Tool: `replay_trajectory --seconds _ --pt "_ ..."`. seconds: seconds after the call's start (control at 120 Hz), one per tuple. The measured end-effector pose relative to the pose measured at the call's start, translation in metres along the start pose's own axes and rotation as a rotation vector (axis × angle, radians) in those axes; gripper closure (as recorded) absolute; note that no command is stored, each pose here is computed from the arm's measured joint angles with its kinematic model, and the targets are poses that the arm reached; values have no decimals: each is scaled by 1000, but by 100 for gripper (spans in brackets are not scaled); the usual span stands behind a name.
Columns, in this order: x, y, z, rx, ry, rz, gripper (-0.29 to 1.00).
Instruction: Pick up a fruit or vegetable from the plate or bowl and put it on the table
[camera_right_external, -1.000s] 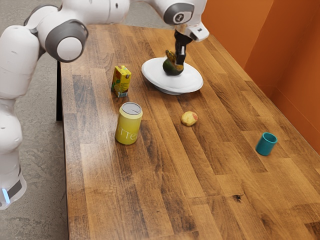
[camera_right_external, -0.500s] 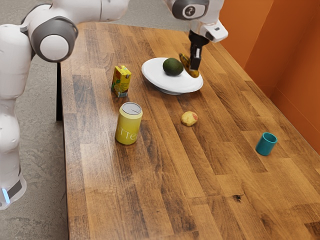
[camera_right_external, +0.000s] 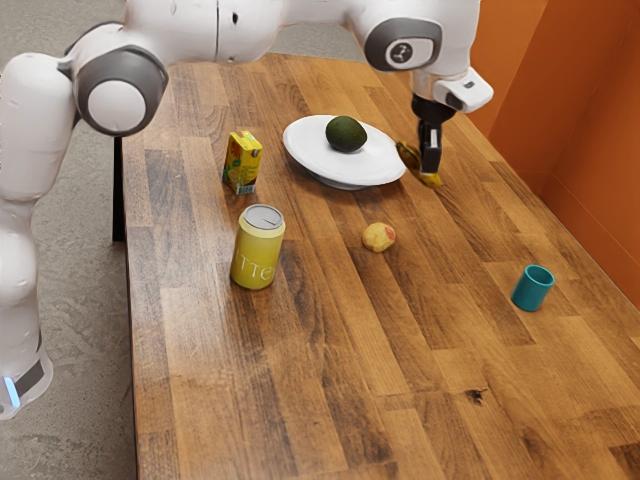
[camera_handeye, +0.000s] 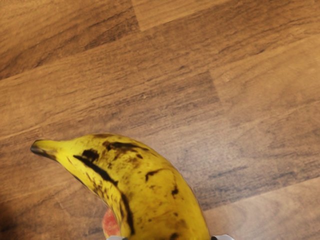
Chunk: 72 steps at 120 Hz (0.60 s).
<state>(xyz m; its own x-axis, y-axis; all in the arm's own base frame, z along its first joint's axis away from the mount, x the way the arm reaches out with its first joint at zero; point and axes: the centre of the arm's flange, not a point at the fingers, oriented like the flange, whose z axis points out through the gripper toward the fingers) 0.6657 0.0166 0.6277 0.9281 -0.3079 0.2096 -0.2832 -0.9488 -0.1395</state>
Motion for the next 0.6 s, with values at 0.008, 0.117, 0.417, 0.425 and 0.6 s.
replay_trajectory --seconds 0.008,0.117,0.417,0.425,0.6 --pt "1 0 1 0 2 -2 57" --pt "7 -7 14 4 30 -25 58" --pt "11 -33 29 39 92 -88 53" --pt "11 -33 29 39 93 -89 52" --pt "13 -33 29 36 112 -100 17"
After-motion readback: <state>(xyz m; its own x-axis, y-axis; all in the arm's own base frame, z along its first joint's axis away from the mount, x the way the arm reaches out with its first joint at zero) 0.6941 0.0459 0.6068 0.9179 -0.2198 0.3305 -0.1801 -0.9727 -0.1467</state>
